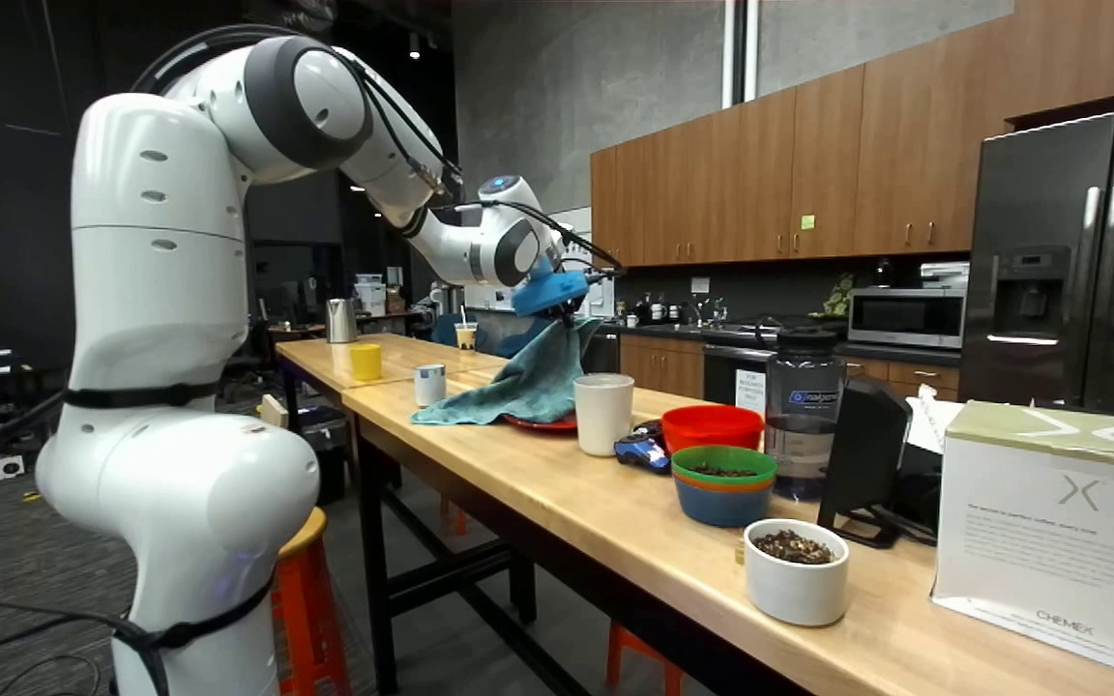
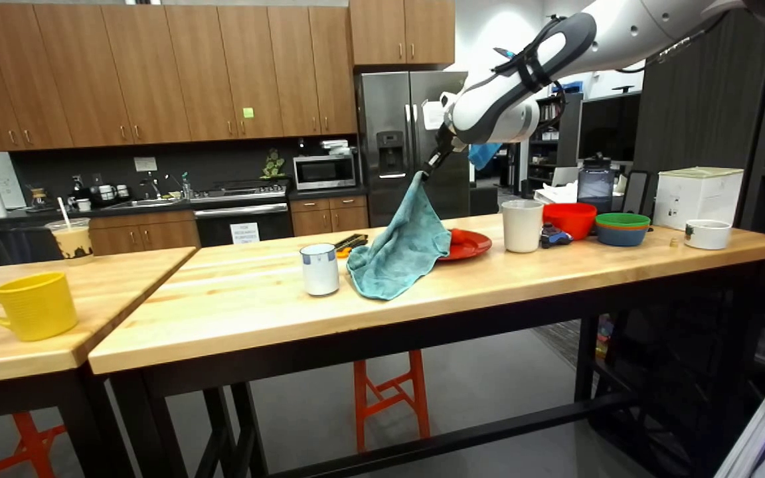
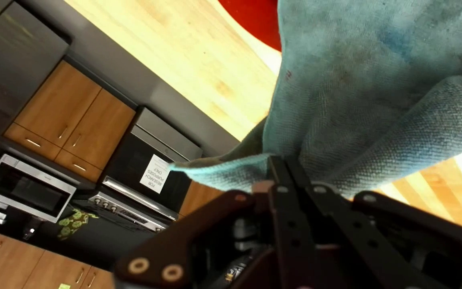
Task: Put the blue towel on the orange plate
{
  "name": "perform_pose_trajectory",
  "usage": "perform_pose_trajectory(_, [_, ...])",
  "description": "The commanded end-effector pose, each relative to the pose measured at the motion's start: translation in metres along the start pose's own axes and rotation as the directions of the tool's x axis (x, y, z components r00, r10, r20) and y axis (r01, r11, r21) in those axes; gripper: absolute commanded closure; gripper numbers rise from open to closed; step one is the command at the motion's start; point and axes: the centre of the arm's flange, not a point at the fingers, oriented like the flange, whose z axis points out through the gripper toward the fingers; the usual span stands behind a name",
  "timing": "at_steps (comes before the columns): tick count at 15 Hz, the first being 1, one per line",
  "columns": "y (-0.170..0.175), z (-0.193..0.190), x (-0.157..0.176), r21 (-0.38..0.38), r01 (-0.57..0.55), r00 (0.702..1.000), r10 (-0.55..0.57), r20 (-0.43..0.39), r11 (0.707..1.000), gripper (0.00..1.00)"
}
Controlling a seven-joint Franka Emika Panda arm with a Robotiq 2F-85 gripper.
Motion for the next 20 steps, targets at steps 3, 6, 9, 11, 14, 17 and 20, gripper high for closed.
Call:
perform_pose_trajectory(3, [0.006, 0.015, -0.011, -0.01, -0.002, 0.999, 0.003, 0.054, 1.0, 0.99])
perform_pose_trajectory(6, [0.002, 0.025, -0.02, 0.005, -0.021, 0.997, 0.021, 0.077, 1.0, 0.72])
perform_pose_trajectory(9, [-0.002, 0.03, -0.022, 0.016, -0.031, 0.996, 0.029, 0.089, 0.999, 0.6])
perform_pose_trajectory(11, [-0.004, 0.031, -0.022, 0.021, -0.032, 0.995, 0.03, 0.092, 0.999, 0.48])
perform_pose_trajectory(14, [-0.007, 0.029, -0.02, 0.027, -0.043, 0.995, 0.04, 0.092, 0.999, 0.26])
perform_pose_trajectory(17, [-0.008, 0.018, -0.009, 0.047, -0.088, 0.994, 0.085, 0.074, 0.995, 0.05])
perform_pose_trajectory(20, [-0.01, -0.006, 0.003, 0.08, -0.182, 0.982, 0.178, 0.063, 0.98, 0.0])
